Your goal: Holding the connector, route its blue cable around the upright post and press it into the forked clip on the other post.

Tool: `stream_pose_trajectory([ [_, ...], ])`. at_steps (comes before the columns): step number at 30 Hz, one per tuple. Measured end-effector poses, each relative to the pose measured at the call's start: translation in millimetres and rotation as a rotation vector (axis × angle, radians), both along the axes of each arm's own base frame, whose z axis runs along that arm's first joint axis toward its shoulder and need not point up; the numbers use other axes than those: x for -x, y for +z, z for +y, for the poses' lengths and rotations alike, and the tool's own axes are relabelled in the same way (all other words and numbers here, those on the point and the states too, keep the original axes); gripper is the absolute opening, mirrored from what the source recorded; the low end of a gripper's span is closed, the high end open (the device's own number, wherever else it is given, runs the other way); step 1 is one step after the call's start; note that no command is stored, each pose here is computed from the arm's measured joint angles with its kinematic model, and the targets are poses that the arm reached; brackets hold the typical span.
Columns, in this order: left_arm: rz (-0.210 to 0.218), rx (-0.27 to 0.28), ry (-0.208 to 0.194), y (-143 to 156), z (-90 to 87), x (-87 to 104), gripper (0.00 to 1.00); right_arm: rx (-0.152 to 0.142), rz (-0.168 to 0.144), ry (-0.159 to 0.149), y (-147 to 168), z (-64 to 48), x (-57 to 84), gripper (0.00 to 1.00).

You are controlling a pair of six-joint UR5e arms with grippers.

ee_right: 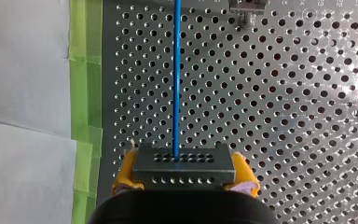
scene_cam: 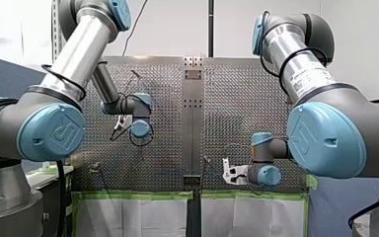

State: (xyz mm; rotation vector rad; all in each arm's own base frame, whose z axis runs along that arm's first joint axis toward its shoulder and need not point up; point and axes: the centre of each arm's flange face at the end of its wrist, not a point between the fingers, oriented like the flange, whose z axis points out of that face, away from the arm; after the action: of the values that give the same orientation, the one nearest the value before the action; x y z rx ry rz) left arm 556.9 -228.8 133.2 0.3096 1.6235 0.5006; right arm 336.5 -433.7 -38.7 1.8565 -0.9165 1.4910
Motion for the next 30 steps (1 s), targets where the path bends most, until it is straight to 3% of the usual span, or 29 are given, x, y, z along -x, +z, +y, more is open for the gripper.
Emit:
stream_pose_trajectory([
  [7,0.059,-0.015,0.029,-24,7.4,-2.0,1.00,-0.001,0.003,-0.002,0,0.1,0.4,0.00],
  [22,0.174,-0.042,0.013,-36,6.3,11.9,1.00,0.000,0.003,-0.002,0,-0.1,0.3,0.00],
  [30,0.224,-0.055,0.036,-40,13.6,16.2,1.00,0.000,0.004,-0.002,0,0.0,0.3,0.00],
])
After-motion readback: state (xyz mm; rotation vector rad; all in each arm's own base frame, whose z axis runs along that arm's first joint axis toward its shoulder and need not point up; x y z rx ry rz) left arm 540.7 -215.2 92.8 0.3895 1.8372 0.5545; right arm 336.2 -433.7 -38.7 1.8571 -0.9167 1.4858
